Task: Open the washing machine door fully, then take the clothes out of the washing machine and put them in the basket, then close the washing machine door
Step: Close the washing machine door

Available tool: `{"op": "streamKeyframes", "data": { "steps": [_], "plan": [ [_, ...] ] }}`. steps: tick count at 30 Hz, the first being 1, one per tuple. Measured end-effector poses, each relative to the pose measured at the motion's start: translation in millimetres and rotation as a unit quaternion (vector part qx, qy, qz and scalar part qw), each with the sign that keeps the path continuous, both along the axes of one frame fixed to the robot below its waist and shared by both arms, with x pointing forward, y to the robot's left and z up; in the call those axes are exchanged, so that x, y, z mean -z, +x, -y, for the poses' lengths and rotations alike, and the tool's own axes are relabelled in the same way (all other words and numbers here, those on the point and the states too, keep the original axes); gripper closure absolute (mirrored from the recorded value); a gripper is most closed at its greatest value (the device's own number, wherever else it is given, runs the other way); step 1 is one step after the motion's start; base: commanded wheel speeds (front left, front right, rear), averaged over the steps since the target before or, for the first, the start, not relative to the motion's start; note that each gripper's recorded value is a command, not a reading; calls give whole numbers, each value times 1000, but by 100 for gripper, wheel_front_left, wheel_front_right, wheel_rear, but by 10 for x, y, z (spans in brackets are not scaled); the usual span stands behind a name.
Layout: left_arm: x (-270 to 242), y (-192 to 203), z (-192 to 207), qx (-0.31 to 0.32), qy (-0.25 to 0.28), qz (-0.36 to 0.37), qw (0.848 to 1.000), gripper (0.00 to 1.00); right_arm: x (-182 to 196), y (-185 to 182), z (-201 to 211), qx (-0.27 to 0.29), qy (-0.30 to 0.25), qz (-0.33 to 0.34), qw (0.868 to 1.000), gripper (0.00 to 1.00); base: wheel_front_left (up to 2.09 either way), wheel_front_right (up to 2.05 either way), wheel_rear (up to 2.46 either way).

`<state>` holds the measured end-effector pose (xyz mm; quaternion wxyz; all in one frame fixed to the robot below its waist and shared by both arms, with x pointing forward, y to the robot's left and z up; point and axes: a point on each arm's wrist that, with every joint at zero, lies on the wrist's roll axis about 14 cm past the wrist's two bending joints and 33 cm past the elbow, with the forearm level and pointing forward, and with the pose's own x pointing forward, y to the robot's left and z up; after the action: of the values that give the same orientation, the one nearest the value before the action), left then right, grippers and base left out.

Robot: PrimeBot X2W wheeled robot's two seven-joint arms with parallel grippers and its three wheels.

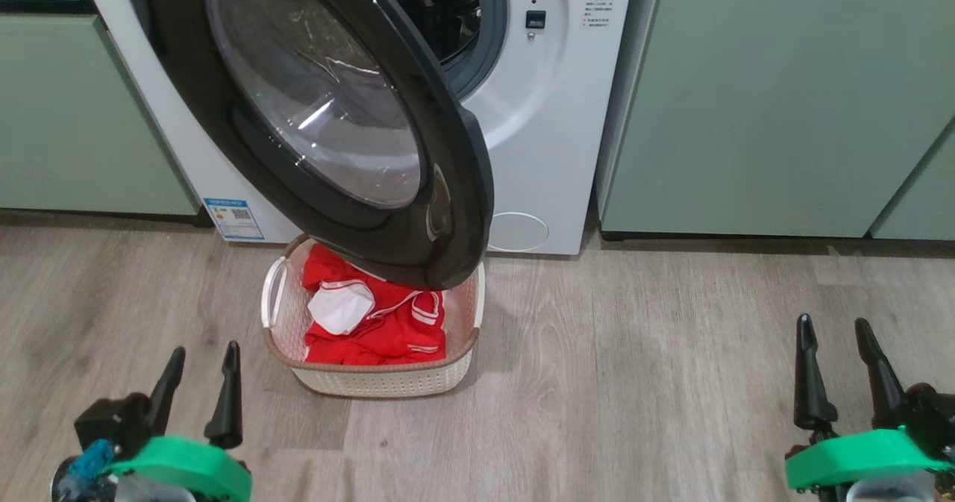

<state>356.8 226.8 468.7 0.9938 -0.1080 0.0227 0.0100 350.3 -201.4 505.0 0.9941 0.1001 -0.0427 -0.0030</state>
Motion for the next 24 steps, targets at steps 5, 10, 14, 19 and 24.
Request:
{"op": "streamKeyframes", "data": {
  "steps": [5, 10, 14, 19, 24],
  "plan": [
    [57, -42, -19, -10, 14, -8, 1000, 0, 4, -7, 11, 2, 1, 0, 1000, 0, 0, 0, 0],
    [58, -39, -16, -10, 20, -8, 1000, 0, 8, -8, 17, 4, 1, -1, 1000, 0, 0, 0, 0],
    [52, -38, -21, -11, 21, -7, 1000, 0, 10, -6, 16, 4, 2, -1, 1000, 0, 0, 0, 0],
    [30, -38, -9, -8, 24, -4, 1000, 0, 8, -4, 40, 7, 2, -1, 1000, 29, 0, 0, 0],
    [40, -61, -4, -7, 28, -5, 1000, 0, -49, 24, 89, 15, 3, 8, 1000, 100, 0, 0, 0]
  ]
}}
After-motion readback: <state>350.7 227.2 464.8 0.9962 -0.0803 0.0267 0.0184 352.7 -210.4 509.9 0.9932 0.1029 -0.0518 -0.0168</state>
